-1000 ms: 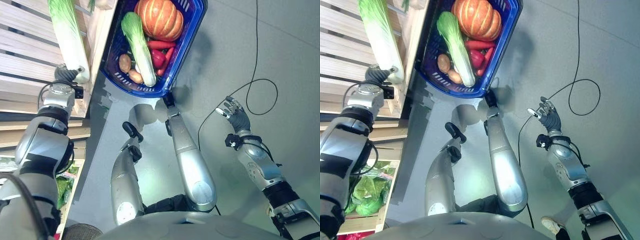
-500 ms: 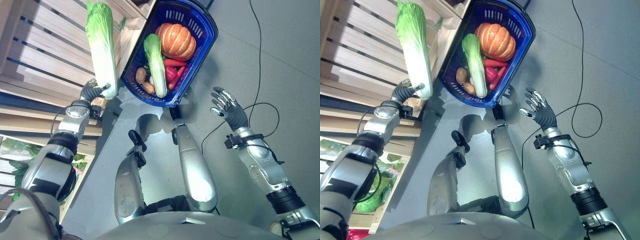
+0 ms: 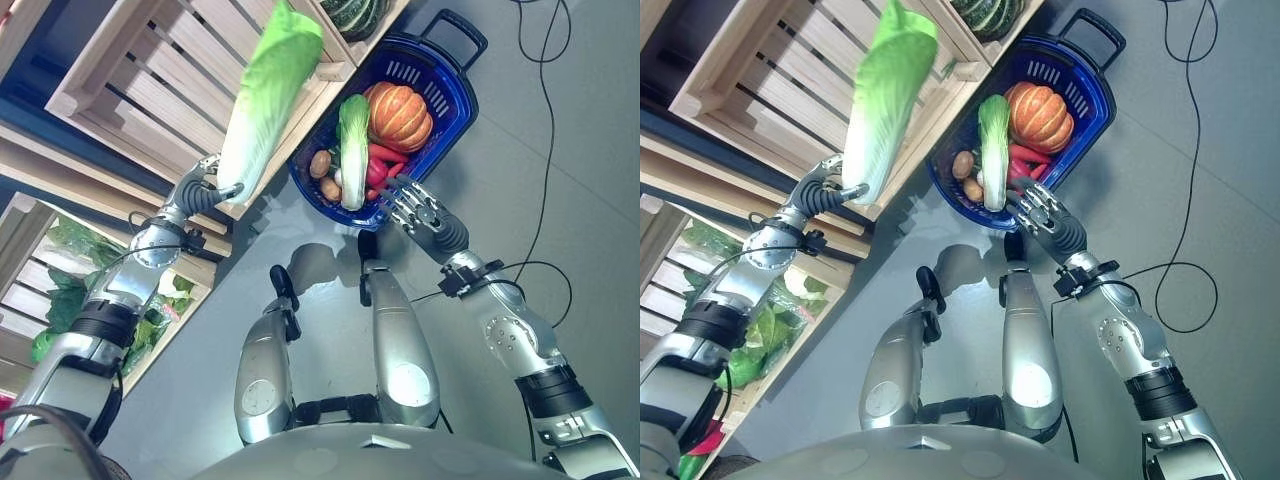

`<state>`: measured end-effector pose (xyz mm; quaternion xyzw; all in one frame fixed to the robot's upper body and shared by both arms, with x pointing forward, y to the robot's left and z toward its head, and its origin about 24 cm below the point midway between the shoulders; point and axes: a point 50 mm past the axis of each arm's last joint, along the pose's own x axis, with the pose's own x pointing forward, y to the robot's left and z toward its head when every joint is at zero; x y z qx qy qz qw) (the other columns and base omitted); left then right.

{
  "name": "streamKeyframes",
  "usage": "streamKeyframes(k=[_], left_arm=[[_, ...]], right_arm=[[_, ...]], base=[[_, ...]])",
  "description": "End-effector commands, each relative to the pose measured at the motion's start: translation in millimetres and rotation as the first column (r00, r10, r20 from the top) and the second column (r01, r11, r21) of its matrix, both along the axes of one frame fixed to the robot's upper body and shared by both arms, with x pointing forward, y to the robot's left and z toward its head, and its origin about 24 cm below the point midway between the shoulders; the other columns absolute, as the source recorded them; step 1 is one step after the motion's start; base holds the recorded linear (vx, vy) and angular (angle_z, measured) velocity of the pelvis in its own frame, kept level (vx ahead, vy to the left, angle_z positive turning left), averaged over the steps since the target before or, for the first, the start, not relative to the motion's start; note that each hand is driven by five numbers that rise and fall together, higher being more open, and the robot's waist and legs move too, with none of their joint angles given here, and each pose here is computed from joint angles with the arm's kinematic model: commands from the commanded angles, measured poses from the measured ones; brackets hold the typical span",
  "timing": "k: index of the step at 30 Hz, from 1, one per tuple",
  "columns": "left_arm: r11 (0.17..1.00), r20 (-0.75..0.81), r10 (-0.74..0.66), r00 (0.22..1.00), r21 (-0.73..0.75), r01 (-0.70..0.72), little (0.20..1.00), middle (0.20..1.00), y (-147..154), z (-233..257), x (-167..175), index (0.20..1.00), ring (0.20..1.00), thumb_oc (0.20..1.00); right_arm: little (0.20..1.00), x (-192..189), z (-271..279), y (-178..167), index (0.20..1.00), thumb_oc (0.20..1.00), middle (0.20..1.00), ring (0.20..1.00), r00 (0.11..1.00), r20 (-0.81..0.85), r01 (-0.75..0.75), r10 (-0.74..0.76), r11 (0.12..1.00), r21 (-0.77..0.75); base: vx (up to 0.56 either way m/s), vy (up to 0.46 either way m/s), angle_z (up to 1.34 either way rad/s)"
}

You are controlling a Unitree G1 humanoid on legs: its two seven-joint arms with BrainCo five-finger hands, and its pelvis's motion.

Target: Pick up fruits and vegetables into the basket

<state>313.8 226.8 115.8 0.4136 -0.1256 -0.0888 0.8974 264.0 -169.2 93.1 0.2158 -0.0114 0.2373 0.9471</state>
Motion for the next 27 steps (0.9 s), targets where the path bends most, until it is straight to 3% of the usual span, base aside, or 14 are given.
streamKeyframes(k=[1, 9, 18, 27], left_arm=[[0.99, 0.151, -0.091, 0.984, 0.122, 0.073, 0.2, 0.2, -9, 24, -9, 0.2, 0.2, 0.2], [0.892, 0.14, -0.297, 0.944, 0.392, 0.223, 0.2, 0.2, -42, 38, -20, 0.2, 0.2, 0.2], [0.813, 0.036, -0.342, 0.939, 0.513, 0.276, 0.2, 0.2, -59, 34, -20, 0.2, 0.2, 0.2], [0.781, -0.065, -0.352, 0.934, 0.529, 0.331, 0.2, 0.2, -74, 25, -20, 0.2, 0.2, 0.2]], right_arm=[[1.0, -5, 27, 15, 1.0, 1.0, 1.0, 1.0, 0.993, 0.116, -0.021, 0.006, 0.991, 0.128], [1.0, 7, 49, 35, 1.0, 1.0, 1.0, 1.0, 0.993, 0.115, -0.012, -0.008, 0.984, 0.176], [1.0, 20, 62, 51, 1.0, 1.0, 1.0, 1.0, 0.992, 0.104, 0.05, -0.067, 0.986, 0.156], [1.0, 16, 70, 82, 1.0, 1.0, 1.0, 1.0, 0.994, 0.11, -0.036, 0.023, 0.992, 0.121]], base=[[0.02, -0.028, 0.09], [0.04, -0.032, 0.1], [0.03, -0.036, 0.08], [0.01, -0.007, 0.02]])
